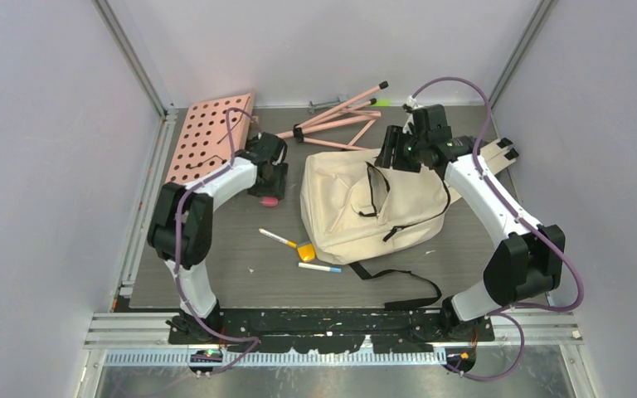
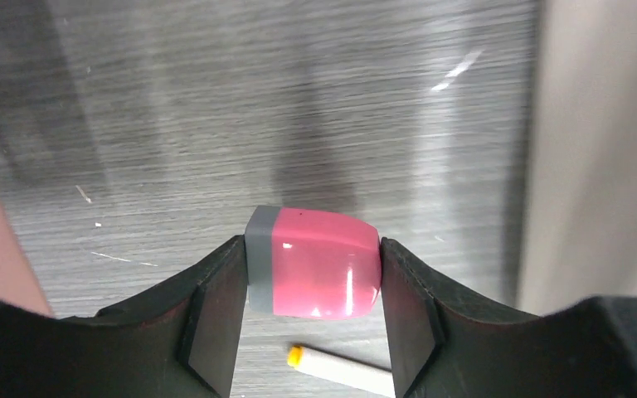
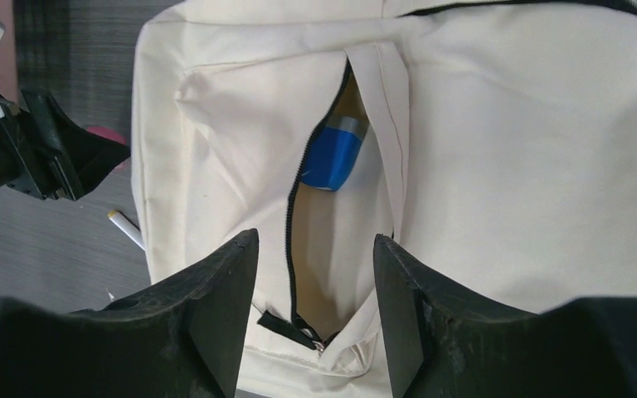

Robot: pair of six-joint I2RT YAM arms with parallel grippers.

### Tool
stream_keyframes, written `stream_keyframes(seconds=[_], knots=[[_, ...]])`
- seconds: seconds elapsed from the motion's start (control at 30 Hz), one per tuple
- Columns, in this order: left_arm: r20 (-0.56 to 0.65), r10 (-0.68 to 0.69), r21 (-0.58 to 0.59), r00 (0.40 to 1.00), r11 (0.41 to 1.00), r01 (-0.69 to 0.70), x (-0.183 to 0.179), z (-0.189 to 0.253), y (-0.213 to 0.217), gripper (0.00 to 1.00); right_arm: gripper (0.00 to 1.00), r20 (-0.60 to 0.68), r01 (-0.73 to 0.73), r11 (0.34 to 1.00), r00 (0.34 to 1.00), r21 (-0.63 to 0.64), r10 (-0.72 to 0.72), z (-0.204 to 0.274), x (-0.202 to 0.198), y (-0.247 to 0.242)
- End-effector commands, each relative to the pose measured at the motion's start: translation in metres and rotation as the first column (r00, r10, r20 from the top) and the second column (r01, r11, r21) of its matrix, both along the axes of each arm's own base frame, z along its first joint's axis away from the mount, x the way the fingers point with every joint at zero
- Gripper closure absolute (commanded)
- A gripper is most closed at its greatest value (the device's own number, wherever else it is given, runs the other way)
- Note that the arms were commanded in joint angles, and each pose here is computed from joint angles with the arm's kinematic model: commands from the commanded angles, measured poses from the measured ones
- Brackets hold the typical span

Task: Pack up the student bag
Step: Pick up the stationery from the center of the board, then place the stationery in the student bag.

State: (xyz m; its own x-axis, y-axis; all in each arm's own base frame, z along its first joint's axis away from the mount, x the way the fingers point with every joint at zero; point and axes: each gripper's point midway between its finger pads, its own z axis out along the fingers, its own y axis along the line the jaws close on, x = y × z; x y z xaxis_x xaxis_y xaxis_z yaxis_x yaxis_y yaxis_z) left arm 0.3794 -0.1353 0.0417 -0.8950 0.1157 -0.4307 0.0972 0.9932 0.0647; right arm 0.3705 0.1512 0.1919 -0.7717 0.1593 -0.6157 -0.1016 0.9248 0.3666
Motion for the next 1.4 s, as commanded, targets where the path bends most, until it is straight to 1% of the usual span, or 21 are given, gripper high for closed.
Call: stream_keyframes(seconds=[0.0, 0.07, 0.17, 0.27, 0.37, 0.5, 0.53, 0.67, 0.8, 0.87, 1.07, 1.1, 1.2, 1.37], knots=[[0.253, -0.113, -0.147, 0.961, 0.977, 0.153, 0.019, 0.082, -0.042, 0.48, 0.40, 0.061, -0.053, 0.997, 0.997, 0.048, 0.050, 0.036, 0.009, 0.012], [0.322, -0.179, -0.176, 0.930, 0.954, 0.244, 0.015, 0.107, -0.064, 0.49, 0.40, 0.036, -0.107, 0.990, 0.994, 0.089, 0.104, 0.040, 0.008, 0.024], [0.412, -0.282, -0.184, 0.866, 0.906, 0.382, 0.005, 0.140, -0.097, 0.49, 0.40, -0.002, -0.196, 0.965, 0.980, 0.174, 0.199, 0.054, -0.001, 0.044], [0.485, -0.368, -0.219, 0.793, 0.827, 0.518, -0.013, 0.169, -0.134, 0.49, 0.41, -0.052, -0.249, 0.939, 0.962, 0.238, 0.268, 0.057, -0.007, 0.057], [0.528, -0.430, -0.221, 0.733, 0.763, 0.607, -0.029, 0.189, -0.163, 0.49, 0.41, -0.083, -0.300, 0.899, 0.936, 0.319, 0.341, 0.069, -0.018, 0.071], [0.553, -0.469, -0.236, 0.688, 0.704, 0.669, -0.046, 0.203, -0.186, 0.49, 0.43, -0.149, -0.316, 0.853, 0.901, 0.416, 0.407, 0.071, -0.031, 0.084], [0.558, -0.476, -0.240, 0.680, 0.692, 0.681, -0.050, 0.206, -0.191, 0.49, 0.45, -0.165, -0.322, 0.831, 0.886, 0.453, 0.433, 0.070, -0.035, 0.089], [0.574, -0.487, -0.238, 0.659, 0.670, 0.703, -0.056, 0.211, -0.199, 0.50, 0.47, -0.213, -0.333, 0.775, 0.835, 0.538, 0.507, 0.067, -0.048, 0.101], [0.586, -0.488, -0.232, 0.647, 0.664, 0.711, -0.055, 0.216, -0.201, 0.49, 0.47, -0.227, -0.375, 0.762, 0.802, 0.528, 0.552, 0.060, -0.057, 0.105], [0.595, -0.485, -0.230, 0.640, 0.661, 0.715, -0.054, 0.219, -0.202, 0.49, 0.47, -0.226, -0.396, 0.741, 0.781, 0.542, 0.582, 0.061, -0.063, 0.109], [0.618, -0.481, -0.240, 0.622, 0.638, 0.732, -0.054, 0.229, -0.208, 0.49, 0.47, -0.277, -0.404, 0.740, 0.745, 0.538, 0.607, 0.047, -0.068, 0.114], [0.618, -0.480, -0.243, 0.622, 0.636, 0.732, -0.055, 0.229, -0.209, 0.50, 0.48, -0.275, -0.410, 0.736, 0.740, 0.539, 0.614, 0.048, -0.069, 0.116], [0.620, -0.478, -0.244, 0.622, 0.636, 0.732, -0.054, 0.229, -0.209, 0.50, 0.56, -0.279, -0.418, 0.729, 0.729, 0.542, 0.625, 0.045, -0.069, 0.119], [0.644, -0.464, -0.241, 0.608, 0.632, 0.737, -0.053, 0.237, -0.211, 0.50, 0.58, -0.299, -0.421, 0.726, 0.711, 0.543, 0.636, 0.040, -0.072, 0.121]])
